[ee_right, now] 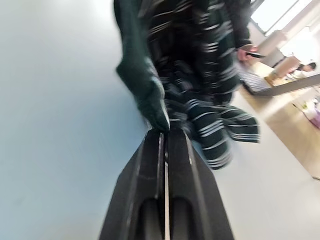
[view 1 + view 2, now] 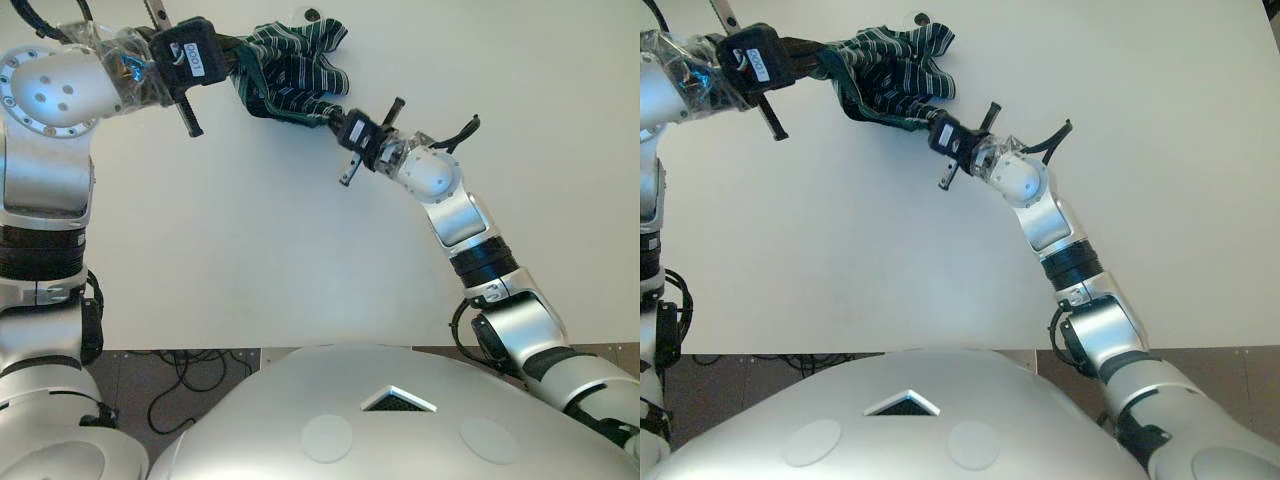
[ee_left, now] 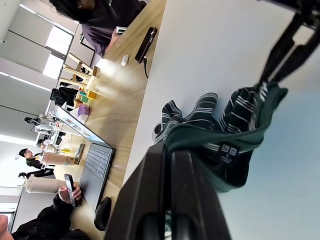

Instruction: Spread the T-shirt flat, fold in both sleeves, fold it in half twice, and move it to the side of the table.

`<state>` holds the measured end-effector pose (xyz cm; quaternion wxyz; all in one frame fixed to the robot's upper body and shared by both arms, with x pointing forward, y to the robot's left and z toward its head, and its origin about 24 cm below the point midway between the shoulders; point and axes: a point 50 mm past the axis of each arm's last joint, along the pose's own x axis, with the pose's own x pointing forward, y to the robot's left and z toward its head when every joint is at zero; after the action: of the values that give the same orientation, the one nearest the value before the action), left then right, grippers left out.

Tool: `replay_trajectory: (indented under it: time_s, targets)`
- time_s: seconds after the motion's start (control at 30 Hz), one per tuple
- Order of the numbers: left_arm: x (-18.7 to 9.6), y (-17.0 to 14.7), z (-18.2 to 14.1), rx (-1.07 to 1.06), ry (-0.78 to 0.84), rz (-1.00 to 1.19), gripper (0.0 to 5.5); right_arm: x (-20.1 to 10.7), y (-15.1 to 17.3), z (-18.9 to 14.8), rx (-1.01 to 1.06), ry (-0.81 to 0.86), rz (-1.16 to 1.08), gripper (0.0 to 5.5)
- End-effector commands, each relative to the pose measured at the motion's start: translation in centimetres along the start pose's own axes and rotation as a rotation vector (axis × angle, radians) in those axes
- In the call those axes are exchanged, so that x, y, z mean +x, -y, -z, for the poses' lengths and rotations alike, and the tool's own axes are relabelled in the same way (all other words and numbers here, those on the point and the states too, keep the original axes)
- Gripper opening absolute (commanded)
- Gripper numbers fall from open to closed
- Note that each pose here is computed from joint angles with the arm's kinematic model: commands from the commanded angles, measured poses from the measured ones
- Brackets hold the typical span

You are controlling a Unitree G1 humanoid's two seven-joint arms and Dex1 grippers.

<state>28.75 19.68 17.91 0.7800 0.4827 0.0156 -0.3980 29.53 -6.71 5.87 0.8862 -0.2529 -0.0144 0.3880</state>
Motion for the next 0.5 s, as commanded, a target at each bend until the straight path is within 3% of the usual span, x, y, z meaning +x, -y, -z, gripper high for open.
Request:
replay_trajectory:
  time_s: [0.03, 0.23, 0.5]
  targets:
    - [-0.4, -1.5, 0.8, 0.014, -0.035, -0.079, 0.00, -1.0, 6.2, -2.4, 0.156, 0.108, 0.238, 0.03]
    - [1.2, -5.8, 1.4, 0.050, -0.039, -0.218, 0.00, -1.1, 14.6, -7.2, 0.181, 0.245, 0.362, 0.03]
    - [4.1, -14.4, -1.1, 0.099, -0.059, -0.418, 0.00, 0.2, 21.6, -12.4, 0.031, 0.240, 0.451, 0.03]
